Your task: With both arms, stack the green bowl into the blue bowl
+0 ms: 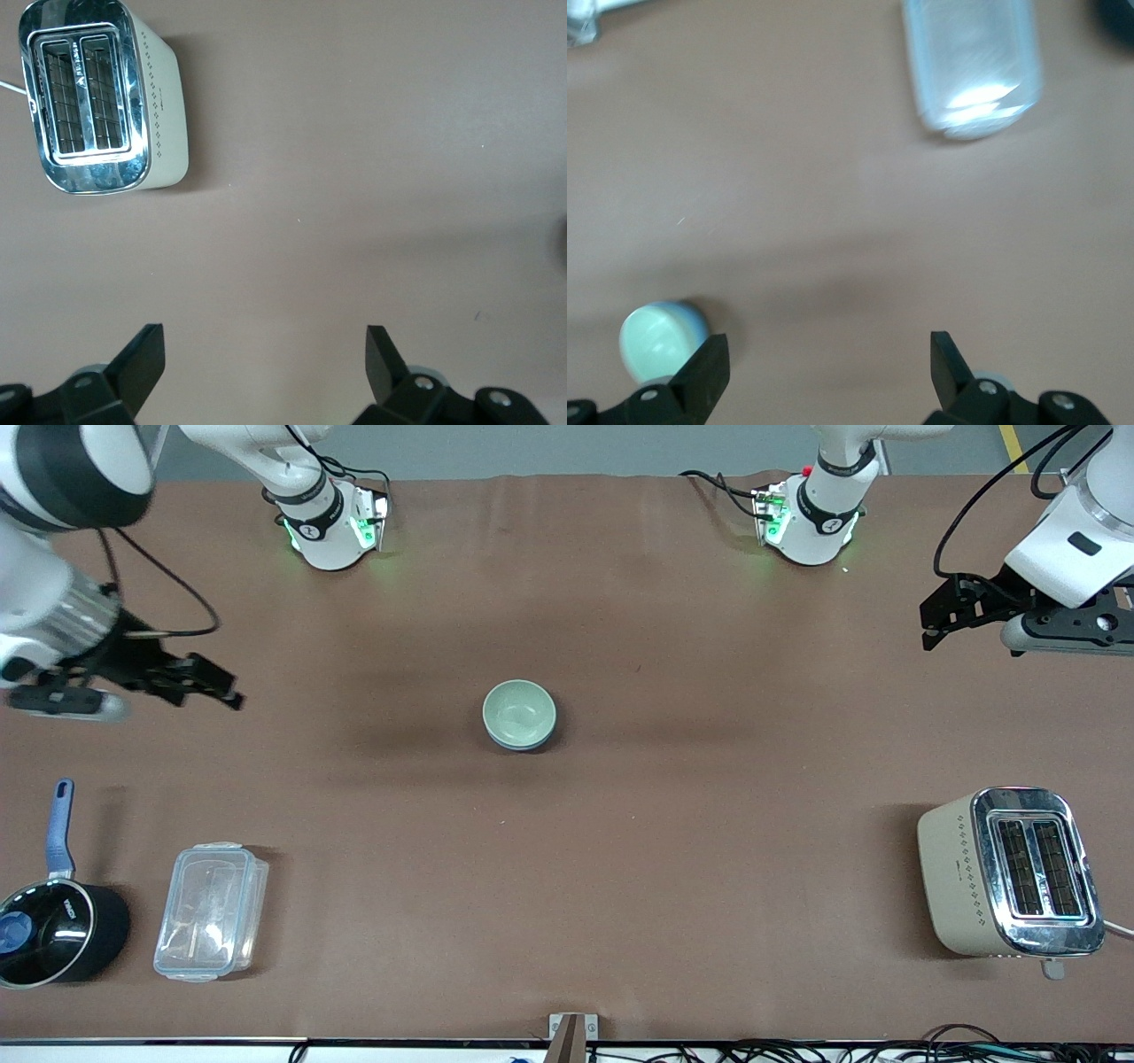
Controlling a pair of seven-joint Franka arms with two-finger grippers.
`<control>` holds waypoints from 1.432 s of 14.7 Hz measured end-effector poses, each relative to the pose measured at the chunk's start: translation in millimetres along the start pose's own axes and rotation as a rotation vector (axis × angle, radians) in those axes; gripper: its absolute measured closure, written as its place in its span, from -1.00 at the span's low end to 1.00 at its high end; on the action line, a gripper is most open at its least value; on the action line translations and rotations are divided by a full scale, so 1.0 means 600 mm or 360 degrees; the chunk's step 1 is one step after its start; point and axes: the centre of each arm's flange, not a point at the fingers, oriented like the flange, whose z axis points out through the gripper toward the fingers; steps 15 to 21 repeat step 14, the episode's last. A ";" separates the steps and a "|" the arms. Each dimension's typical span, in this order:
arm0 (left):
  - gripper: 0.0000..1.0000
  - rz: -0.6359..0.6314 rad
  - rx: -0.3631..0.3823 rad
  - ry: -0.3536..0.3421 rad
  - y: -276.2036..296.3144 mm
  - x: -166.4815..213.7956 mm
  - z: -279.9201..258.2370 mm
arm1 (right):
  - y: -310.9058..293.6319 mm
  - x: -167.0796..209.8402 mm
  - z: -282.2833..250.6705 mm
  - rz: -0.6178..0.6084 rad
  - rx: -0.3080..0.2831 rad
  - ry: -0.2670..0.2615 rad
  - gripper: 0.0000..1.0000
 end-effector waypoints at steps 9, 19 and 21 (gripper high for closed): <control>-1.00 -0.0014 0.0000 -0.0011 -0.010 -0.001 0.001 | 0.060 0.003 -0.145 -0.0009 -0.0157 -0.0073 -1.00; -1.00 -0.0014 0.0001 -0.0013 -0.010 -0.001 0.001 | 0.071 0.011 -0.130 -0.0078 -0.0194 -0.0107 -1.00; -1.00 -0.0014 0.0001 -0.0013 -0.010 -0.001 0.001 | 0.071 0.011 -0.130 -0.0078 -0.0194 -0.0107 -1.00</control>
